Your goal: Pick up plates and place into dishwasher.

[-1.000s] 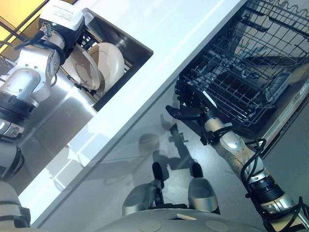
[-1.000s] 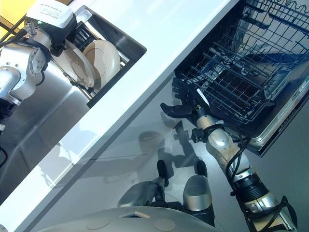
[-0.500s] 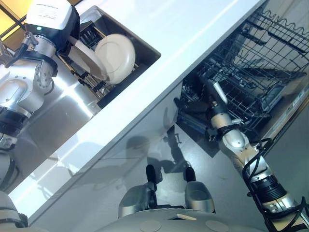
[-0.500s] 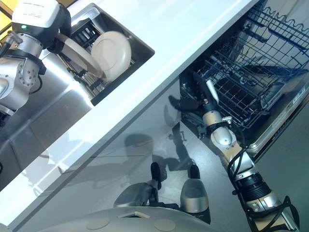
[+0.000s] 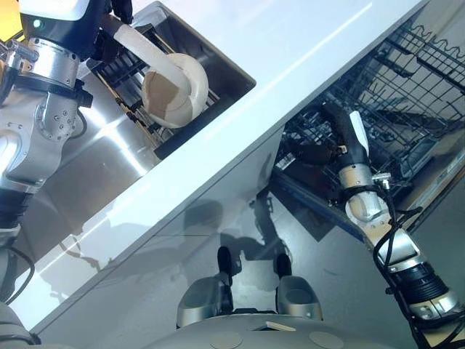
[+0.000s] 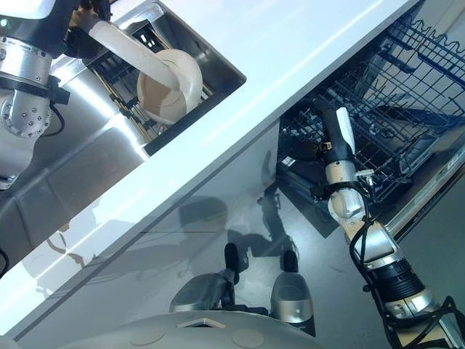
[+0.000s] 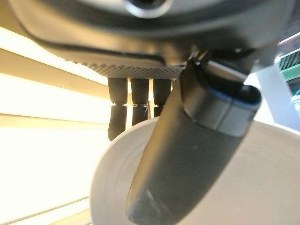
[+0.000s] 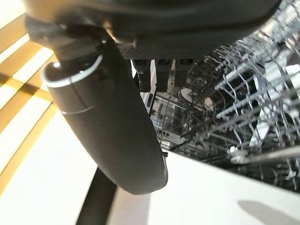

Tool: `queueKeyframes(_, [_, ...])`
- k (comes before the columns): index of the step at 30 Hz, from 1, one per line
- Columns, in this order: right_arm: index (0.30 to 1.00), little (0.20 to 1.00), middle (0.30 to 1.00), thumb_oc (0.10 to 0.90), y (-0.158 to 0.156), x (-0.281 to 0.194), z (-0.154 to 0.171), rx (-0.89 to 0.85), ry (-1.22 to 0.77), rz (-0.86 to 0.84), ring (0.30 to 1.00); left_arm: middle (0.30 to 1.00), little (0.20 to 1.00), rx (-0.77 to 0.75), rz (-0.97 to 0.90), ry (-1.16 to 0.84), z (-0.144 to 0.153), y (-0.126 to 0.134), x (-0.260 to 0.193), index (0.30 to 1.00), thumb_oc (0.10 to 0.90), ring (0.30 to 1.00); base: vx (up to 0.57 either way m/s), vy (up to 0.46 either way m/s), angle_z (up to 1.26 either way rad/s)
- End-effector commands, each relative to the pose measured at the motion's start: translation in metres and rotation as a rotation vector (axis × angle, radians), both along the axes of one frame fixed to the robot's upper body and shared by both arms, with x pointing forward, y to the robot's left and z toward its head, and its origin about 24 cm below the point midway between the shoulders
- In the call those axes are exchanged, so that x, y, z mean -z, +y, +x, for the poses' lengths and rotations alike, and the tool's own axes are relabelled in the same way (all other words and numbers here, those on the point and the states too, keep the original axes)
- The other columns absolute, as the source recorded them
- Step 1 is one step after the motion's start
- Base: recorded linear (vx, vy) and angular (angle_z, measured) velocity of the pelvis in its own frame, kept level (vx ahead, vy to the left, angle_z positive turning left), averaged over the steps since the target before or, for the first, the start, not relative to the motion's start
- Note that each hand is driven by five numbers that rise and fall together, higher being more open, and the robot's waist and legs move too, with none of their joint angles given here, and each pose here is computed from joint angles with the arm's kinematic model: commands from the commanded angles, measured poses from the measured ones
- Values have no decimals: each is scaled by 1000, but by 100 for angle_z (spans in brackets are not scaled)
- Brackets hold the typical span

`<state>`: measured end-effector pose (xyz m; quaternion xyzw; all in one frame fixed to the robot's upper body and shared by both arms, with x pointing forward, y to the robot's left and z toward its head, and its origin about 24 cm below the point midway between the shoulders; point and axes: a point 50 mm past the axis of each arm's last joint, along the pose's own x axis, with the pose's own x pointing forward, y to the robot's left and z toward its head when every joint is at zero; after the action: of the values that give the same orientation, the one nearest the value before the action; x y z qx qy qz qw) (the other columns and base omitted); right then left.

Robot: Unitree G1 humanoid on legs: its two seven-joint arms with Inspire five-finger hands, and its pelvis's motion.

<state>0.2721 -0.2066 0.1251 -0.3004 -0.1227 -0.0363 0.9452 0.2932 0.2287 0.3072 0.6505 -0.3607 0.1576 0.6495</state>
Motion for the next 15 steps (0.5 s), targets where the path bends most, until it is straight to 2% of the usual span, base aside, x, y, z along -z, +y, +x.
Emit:
queueKeyframes(1, [900,900,900,800,54,-142,-29,-345,-818,16,900,300,200,-9,-73,-142,-9,12,-21,300,100,300,-55,-6,9])
queueKeyframes(11, [900,900,900,800,79,-153,-34,-435,-891,-57,900,300,200,118,-120,-129,-9,-12,-16,300,100,300,-40,-12,2])
queueKeyframes(15, [900,900,900,800,77,-150,-25,-405,-806,-51,900,300,200,119,-114,-116,-7,-14,-13,300,100,300,-37,-13,0])
